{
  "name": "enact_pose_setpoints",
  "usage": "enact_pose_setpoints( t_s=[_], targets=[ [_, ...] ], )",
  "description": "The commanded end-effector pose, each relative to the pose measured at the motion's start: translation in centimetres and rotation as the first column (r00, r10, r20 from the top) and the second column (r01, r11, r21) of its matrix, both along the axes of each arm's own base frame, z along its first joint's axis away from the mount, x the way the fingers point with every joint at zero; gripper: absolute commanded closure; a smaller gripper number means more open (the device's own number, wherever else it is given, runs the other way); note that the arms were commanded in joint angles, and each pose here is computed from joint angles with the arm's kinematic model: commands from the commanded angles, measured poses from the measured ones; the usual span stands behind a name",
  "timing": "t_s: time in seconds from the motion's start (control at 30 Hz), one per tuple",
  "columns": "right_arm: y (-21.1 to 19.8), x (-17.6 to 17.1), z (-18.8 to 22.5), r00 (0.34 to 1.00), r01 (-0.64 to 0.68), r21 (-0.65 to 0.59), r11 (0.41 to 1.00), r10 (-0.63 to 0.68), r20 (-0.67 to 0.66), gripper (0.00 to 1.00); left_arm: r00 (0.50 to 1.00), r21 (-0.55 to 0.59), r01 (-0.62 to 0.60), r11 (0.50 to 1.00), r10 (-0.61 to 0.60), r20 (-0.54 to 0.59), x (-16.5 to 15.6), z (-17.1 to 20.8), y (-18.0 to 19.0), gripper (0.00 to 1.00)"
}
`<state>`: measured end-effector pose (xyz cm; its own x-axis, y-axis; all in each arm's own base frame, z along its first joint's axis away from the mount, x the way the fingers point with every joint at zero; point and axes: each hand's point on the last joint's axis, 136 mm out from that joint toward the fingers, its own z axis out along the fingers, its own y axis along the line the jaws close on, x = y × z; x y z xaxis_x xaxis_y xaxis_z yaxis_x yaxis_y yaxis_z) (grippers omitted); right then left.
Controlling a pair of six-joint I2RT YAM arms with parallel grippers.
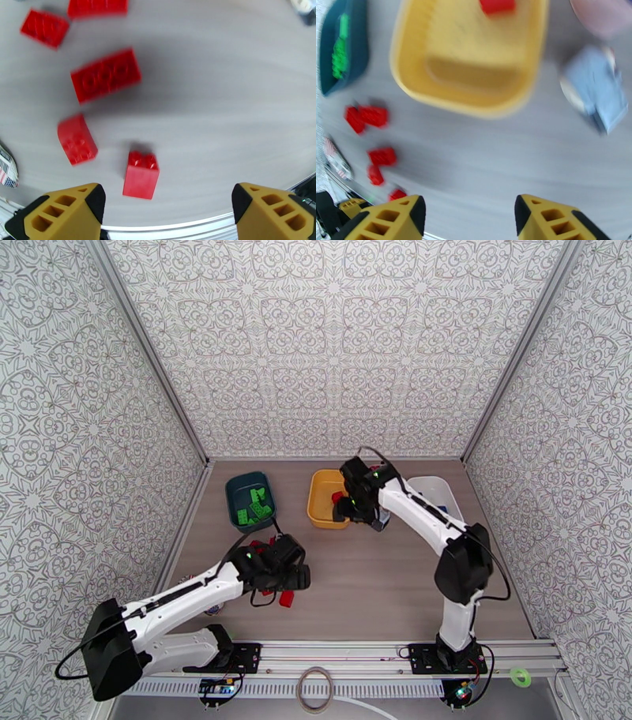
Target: Sort the legos into containers by color
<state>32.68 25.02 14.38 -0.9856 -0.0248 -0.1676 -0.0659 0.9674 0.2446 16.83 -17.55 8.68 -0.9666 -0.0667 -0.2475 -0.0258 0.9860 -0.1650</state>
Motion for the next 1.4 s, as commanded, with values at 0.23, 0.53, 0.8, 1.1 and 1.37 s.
enact_pose_setpoints(
  t_s=[0.23, 0.53, 0.8, 1.1, 1.37],
  targets=[
    [-1.1, -7.2, -3.3, 0.998, 0.017, -0.013, 1.000, -0.018, -0.053, 0.42, 0.994, 0.043, 0.056, 0.998, -0.051, -0.097, -2.1, -3.8, 0.0, 0.18],
    [-1.1, -10.2, -4.9, 0.996, 0.023, -0.020, 1.000, -0.025, -0.091, 0.45, 0.986, 0.052, 0.106, 0.993, -0.098, -0.138, -1.8, -5.4, -0.5, 0.29],
    [-1.6, -10.7, -5.4, 0.995, 0.029, -0.034, 0.999, -0.032, -0.097, 0.47, 0.983, 0.059, 0.104, 0.993, -0.093, -0.158, -1.6, -6.2, -0.2, 0.37],
    [-1.5, -10.6, -5.2, 0.995, 0.028, -0.029, 0.999, -0.031, -0.094, 0.51, 0.984, 0.064, 0.090, 0.994, -0.079, -0.159, -1.4, -6.1, -0.1, 0.55],
    [-1.6, -10.8, -5.0, 0.996, 0.026, -0.017, 1.000, -0.028, -0.086, 0.51, 0.989, 0.013, 0.090, 0.996, -0.088, -0.122, 0.0, -4.1, -1.5, 0.60]
  ],
)
